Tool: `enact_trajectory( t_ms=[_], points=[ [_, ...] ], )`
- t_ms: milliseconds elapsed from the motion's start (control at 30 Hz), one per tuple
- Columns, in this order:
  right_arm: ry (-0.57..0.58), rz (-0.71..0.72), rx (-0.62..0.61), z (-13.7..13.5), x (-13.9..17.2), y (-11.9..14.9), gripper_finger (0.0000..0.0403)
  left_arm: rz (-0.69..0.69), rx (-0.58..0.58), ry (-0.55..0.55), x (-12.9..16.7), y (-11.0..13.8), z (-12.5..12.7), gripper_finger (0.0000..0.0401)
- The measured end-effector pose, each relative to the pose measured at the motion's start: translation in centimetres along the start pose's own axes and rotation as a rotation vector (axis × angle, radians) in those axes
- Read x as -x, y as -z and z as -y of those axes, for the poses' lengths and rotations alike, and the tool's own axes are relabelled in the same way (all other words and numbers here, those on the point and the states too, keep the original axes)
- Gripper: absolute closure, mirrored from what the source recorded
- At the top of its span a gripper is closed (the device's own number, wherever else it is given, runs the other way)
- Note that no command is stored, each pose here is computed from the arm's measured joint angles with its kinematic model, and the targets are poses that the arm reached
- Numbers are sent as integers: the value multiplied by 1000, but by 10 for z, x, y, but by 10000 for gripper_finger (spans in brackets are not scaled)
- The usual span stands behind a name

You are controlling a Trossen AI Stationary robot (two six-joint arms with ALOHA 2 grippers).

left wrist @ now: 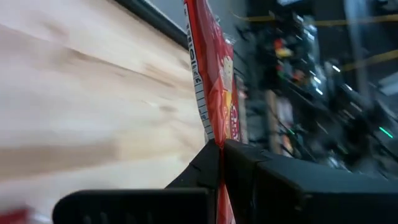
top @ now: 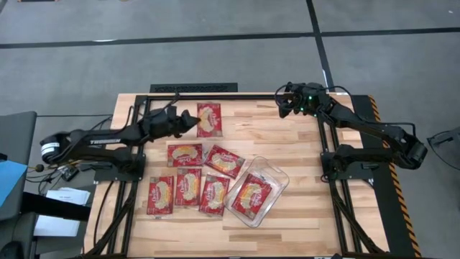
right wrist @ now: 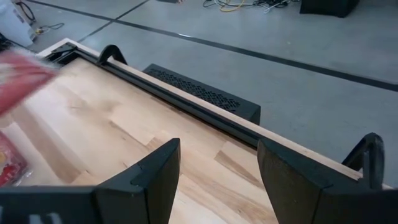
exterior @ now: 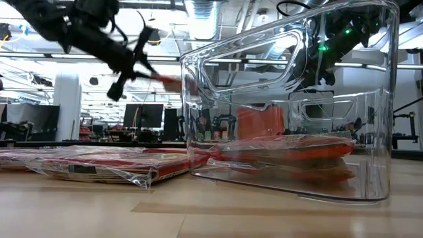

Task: Sort popcorn bags into baskets
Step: Put the red popcorn packet into the transparent bin

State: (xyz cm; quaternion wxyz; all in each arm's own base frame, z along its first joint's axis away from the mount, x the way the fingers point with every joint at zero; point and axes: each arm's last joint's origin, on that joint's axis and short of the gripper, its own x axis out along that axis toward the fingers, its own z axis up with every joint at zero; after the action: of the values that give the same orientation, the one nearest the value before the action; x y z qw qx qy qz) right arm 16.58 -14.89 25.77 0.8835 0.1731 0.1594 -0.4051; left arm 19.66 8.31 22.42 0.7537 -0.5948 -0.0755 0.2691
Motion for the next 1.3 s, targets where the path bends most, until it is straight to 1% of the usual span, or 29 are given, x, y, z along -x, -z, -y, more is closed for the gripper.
enact_trajectory(
  t_ms=[67, 167, 400, 567, 667, 767, 867, 1000, 1133, 1233, 1300],
  points=[
    [8, -1, -3, 2, 0, 0, 163, -24, -7, 44, 2, 9, 16, 401],
    [20, 1, -7, 5, 0, -1, 163, -75, -38, 76, 4, 23, 40, 401],
    [42, 3, -13, 11, -1, -2, 163, -222, -167, 83, 5, 60, 97, 401],
    [49, 4, -15, 13, -1, -2, 163, -301, -228, 98, -7, 91, 121, 401],
    [49, 3, -15, 13, -1, -2, 163, -379, -256, 90, -20, 111, 124, 401],
    [50, -5, -15, 13, -1, -2, 163, -459, -277, 61, -36, 131, 119, 401],
    [52, -18, -13, 14, -1, 0, 163, -517, -265, 36, -51, 147, 113, 401],
    [56, -36, 13, 14, -1, 1, 163, -591, -257, 32, -67, 169, 107, 401],
    [59, -51, 17, 14, 0, 3, 163, -616, -251, 1, -71, 182, 101, 401],
    [58, -51, 17, 14, 0, 3, 163, -597, -245, -50, -67, 188, 97, 401],
    [58, -50, 28, 14, 0, 3, 163, -586, -239, -52, -63, 192, 98, 401]
  ],
)
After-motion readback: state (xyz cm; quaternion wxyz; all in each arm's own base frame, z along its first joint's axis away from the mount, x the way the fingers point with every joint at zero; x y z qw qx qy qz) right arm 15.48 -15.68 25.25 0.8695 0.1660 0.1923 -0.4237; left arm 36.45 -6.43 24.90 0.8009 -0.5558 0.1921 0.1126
